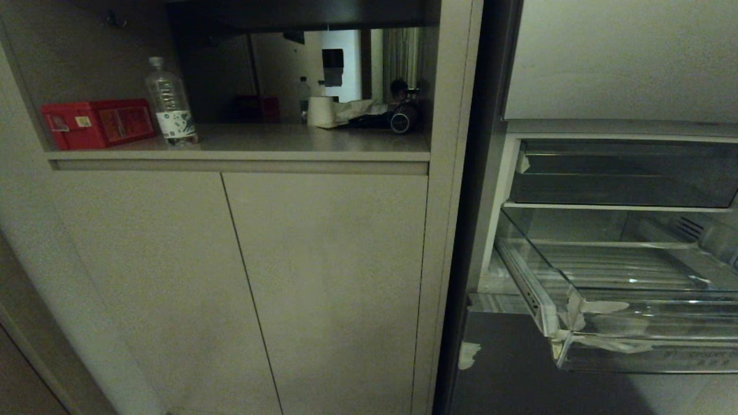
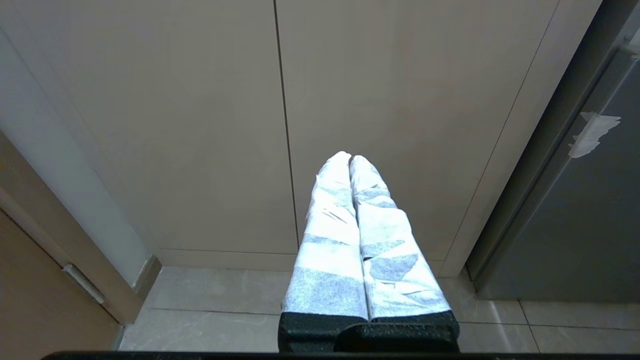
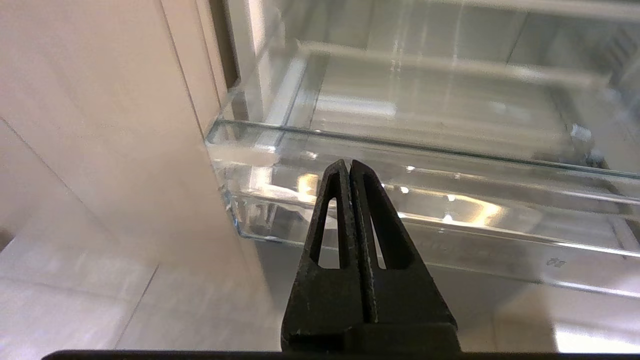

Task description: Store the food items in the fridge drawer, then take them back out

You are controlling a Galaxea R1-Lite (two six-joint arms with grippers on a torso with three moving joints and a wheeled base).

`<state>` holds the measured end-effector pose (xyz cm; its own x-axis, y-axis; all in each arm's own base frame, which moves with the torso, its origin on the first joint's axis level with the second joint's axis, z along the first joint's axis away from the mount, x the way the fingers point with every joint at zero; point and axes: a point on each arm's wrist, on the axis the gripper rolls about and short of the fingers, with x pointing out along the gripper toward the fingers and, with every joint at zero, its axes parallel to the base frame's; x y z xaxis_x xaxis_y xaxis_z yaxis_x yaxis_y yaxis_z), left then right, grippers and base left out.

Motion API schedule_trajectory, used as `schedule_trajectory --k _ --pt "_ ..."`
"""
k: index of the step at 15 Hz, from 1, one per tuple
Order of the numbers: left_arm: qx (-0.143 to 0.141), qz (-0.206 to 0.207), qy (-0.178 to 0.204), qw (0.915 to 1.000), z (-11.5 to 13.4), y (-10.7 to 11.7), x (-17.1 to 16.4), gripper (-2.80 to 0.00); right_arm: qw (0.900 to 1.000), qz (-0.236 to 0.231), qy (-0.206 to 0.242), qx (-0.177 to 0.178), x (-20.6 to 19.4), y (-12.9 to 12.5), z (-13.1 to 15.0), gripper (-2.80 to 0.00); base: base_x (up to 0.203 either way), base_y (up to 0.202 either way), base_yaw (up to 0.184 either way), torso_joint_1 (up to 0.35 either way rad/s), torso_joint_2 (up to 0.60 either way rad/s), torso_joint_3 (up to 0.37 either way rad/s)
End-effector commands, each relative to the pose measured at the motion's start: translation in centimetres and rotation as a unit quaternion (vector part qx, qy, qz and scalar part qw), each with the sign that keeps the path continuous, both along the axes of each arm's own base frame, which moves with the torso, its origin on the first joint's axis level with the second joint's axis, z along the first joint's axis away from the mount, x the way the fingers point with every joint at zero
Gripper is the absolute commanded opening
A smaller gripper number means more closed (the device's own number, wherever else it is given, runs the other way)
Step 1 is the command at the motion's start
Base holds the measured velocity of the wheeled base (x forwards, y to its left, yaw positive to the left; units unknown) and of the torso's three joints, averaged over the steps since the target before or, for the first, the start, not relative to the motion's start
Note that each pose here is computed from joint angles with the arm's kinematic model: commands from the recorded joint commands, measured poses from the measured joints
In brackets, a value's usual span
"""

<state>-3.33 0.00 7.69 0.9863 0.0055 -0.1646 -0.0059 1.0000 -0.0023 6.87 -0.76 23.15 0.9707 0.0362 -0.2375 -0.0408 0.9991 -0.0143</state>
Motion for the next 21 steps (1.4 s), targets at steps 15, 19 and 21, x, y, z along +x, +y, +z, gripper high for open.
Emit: schedule_trajectory --k 15,19,21 --pt "0.0 0.0 0.0 1.0 0.0 0.0 0.0 -2.8 0.988 0.0 -0.146 -0.057 -9.0 0.8 -15.7 -2.8 0.0 0.0 0.0 0.0 0.0 0.0" --pt "0.0 0.0 0.0 1.0 0.0 0.0 0.0 -2.8 0.989 -0.006 -0.145 -0.034 -9.0 0.8 -15.7 -2.8 -0.002 0.001 -0.023 0.0 0.0 0.001" --pt "0.0 0.0 0.0 1.0 0.0 0.0 0.0 -2.8 0.989 -0.009 -0.145 -0.028 -8.9 0.8 -15.7 -2.8 -0.001 0.006 -0.165 0.007 0.0 0.002"
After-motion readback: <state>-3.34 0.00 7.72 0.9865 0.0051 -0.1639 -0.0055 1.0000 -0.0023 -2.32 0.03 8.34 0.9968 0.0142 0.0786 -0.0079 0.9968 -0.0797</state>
